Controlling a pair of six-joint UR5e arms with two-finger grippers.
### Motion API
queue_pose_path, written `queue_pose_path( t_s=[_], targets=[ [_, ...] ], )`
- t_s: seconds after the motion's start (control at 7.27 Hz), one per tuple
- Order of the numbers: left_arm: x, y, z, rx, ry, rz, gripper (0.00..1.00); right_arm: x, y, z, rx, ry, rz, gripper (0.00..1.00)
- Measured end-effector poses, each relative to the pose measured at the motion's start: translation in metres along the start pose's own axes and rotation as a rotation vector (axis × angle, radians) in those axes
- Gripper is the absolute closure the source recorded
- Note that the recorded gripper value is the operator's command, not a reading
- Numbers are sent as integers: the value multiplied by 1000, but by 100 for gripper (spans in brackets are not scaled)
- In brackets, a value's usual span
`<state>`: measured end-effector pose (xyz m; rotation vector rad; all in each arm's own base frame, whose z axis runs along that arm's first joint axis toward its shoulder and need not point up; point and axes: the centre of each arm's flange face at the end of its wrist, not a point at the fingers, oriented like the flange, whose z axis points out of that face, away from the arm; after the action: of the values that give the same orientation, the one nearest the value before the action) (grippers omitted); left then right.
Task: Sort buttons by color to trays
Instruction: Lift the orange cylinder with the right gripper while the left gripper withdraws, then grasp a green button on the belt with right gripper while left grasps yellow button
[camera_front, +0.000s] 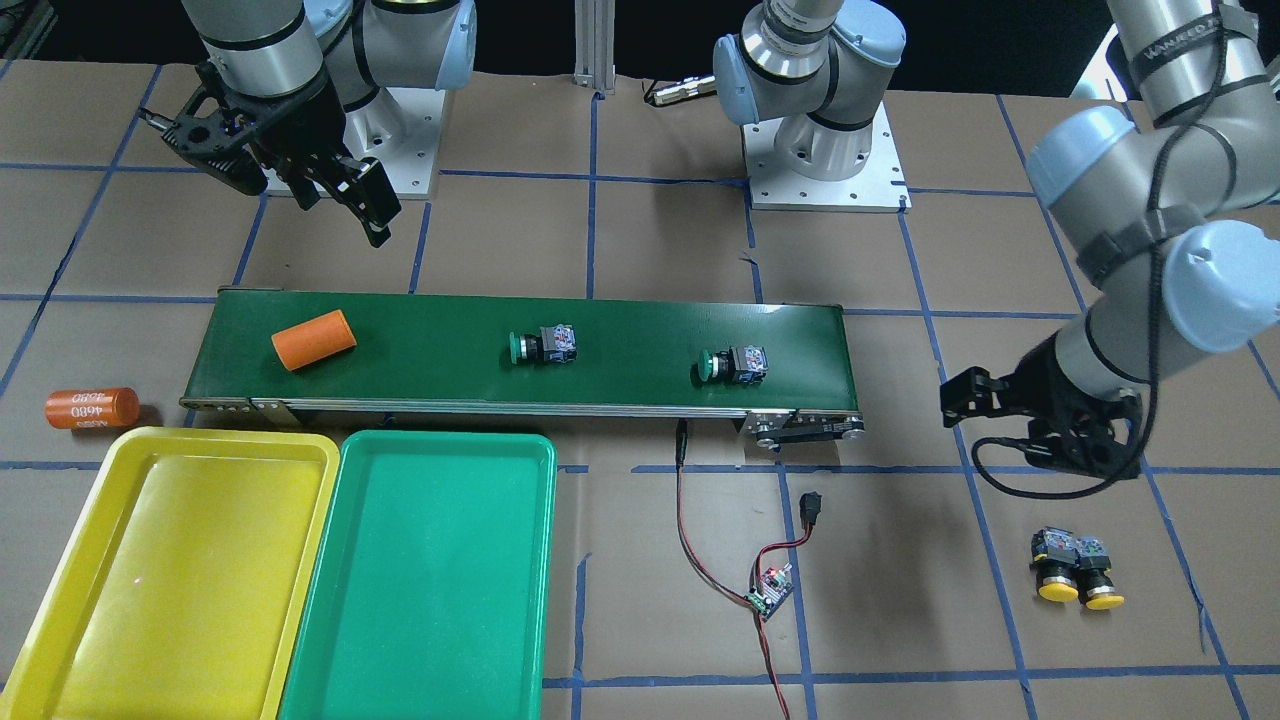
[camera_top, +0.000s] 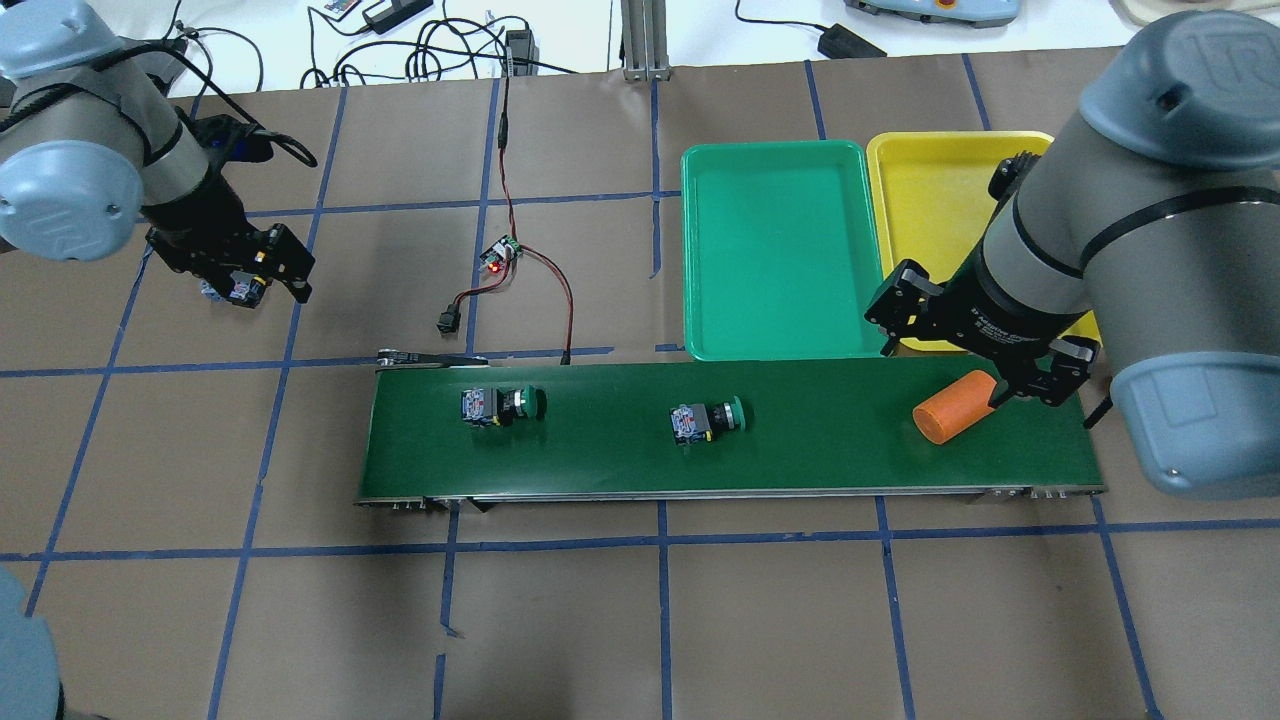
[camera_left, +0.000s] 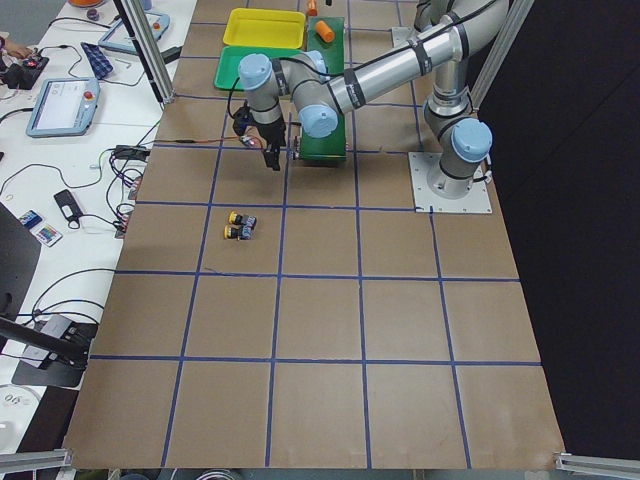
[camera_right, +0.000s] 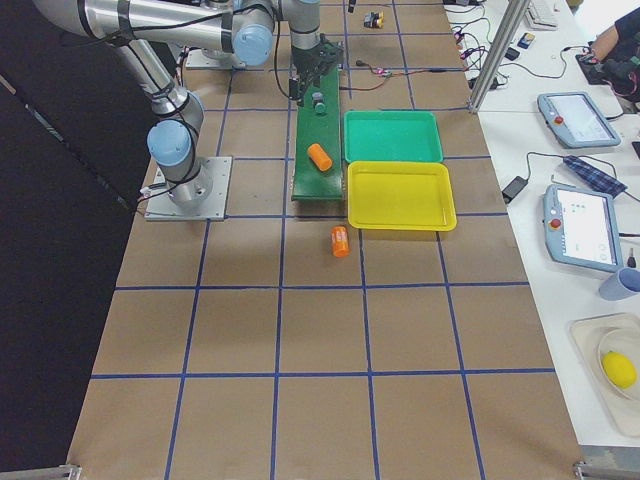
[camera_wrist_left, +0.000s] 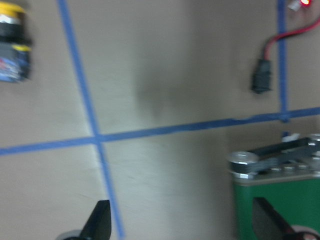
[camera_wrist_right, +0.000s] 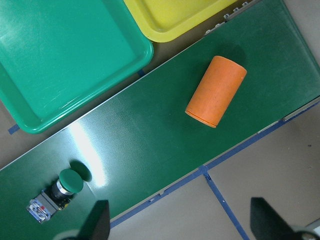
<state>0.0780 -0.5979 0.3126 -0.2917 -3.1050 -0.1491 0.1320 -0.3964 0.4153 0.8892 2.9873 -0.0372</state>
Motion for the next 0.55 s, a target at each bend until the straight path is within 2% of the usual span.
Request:
queue_pose_path(
  t_s=[0.27,0.55],
  targets=[
    [-79,-34,11,30,-10,53,0,-6,-6,11,-7,3,111,0],
    [-116,-63,21,50,-26,86,0,-15,-6,22,-34,2,264,0]
  ],
)
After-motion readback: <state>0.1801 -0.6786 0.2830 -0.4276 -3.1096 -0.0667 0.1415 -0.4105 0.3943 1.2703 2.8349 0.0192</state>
